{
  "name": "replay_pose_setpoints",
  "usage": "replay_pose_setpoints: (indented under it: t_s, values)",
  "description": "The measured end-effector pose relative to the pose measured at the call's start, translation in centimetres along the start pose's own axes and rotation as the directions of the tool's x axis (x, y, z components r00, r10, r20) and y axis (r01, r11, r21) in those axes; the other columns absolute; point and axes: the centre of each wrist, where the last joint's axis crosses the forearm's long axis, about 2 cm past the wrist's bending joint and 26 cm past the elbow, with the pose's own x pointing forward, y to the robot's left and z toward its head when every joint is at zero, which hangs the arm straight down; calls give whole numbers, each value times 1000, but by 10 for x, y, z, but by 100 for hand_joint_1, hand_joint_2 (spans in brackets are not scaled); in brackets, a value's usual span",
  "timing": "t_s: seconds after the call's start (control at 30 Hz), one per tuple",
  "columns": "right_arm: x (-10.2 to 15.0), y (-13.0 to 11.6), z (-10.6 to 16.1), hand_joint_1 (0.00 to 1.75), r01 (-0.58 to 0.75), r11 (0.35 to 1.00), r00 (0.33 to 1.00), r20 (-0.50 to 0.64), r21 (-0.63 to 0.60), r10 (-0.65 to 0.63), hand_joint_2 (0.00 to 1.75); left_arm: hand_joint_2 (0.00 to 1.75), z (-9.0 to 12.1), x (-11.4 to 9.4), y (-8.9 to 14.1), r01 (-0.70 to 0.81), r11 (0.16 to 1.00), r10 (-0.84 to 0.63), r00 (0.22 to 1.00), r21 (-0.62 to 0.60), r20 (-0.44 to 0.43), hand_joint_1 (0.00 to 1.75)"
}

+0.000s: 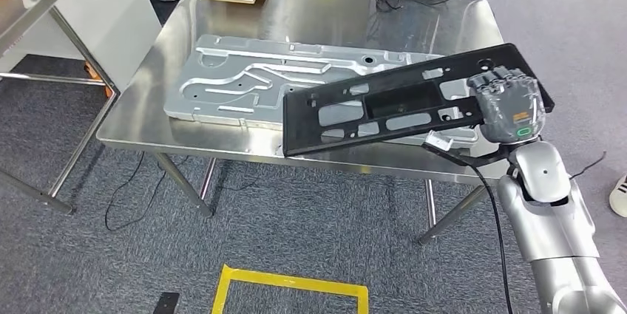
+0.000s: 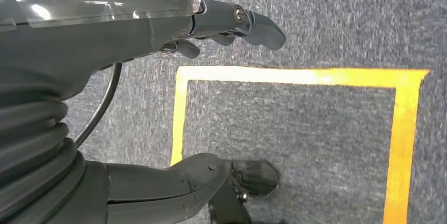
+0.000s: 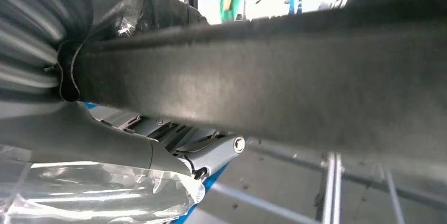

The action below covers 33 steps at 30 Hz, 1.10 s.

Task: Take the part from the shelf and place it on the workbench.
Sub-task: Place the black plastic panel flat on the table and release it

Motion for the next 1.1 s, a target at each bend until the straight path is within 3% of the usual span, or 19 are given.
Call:
replay_pose_setpoints:
  t_s: [0.33, 0.63, 1.1]
  values:
    - [12, 5, -9, 175, 17, 1000, 1000, 15, 6, -17, 175, 175, -1, 1, -1, -3, 1000, 3, 1000, 1, 3, 0]
    - [-8, -6, -18, 175, 15, 999, 1000, -23, -34, -16, 175, 175, 1, -1, 1, -9, 1000, 9, 1000, 7, -2, 0]
    - [-23, -9, -3, 175, -7, 999, 999, -39, -42, 5, 175, 175, 2, -5, 2, -21, 1000, 21, 1000, 12, 1, 0]
